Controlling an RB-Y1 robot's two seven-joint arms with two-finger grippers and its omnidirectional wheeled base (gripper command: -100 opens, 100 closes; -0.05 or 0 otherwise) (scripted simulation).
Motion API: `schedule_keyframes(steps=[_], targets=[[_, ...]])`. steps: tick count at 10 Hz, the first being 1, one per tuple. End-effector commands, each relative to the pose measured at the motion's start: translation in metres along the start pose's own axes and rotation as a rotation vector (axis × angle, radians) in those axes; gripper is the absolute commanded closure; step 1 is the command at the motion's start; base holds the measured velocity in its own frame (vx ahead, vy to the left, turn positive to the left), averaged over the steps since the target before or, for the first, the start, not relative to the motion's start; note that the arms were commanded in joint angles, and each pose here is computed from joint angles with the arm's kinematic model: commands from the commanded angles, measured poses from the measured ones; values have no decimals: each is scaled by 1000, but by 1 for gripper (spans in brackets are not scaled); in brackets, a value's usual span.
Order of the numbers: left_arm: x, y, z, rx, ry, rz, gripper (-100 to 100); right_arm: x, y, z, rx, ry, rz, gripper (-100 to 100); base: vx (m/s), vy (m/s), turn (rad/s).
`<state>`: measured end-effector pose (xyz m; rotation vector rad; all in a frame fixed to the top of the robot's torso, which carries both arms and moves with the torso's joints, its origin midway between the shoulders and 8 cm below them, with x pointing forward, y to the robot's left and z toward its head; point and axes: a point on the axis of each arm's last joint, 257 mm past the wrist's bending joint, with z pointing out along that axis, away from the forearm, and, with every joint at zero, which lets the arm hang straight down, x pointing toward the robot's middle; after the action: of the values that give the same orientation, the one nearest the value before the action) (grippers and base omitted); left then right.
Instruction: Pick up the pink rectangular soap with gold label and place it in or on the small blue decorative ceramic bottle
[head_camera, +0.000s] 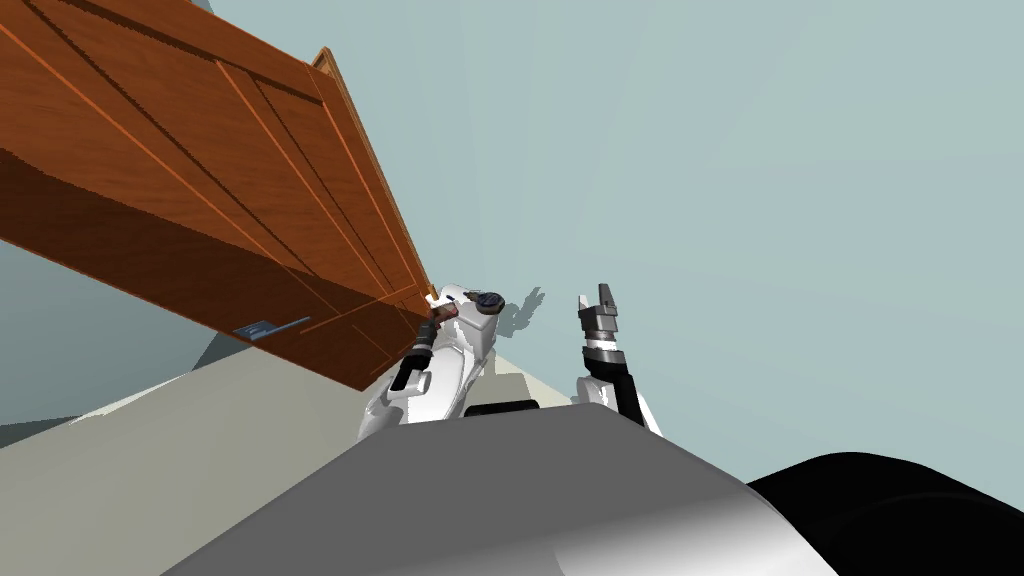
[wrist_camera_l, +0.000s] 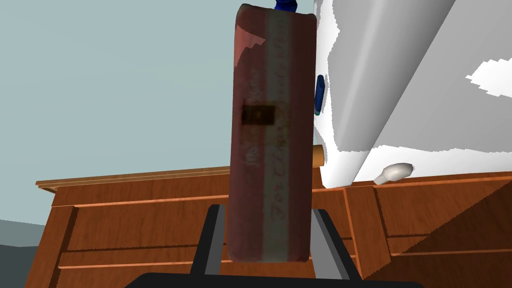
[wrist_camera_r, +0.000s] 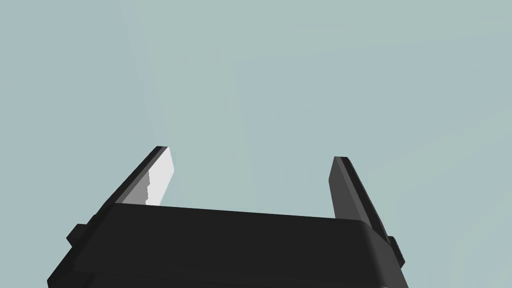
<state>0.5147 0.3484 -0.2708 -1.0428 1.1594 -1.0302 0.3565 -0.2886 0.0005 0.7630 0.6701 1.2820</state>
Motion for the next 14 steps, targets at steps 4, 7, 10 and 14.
schedule_keyframes(steps=[4,7,10,14], targets=[[-3,-21,33,13,9,5,100,0,0,0,0,0,0,0,-43,-44,45],[-3,-33,51,18,13,3,100,0,0,0,0,0,0,0,-51,-51,42],[-2,-45,70,18,19,0,100,0,0,0,0,0,0,0,-42,-67,41],[6,-62,96,7,30,-19,100,0,0,0,0,0,0,0,-18,-95,41]])
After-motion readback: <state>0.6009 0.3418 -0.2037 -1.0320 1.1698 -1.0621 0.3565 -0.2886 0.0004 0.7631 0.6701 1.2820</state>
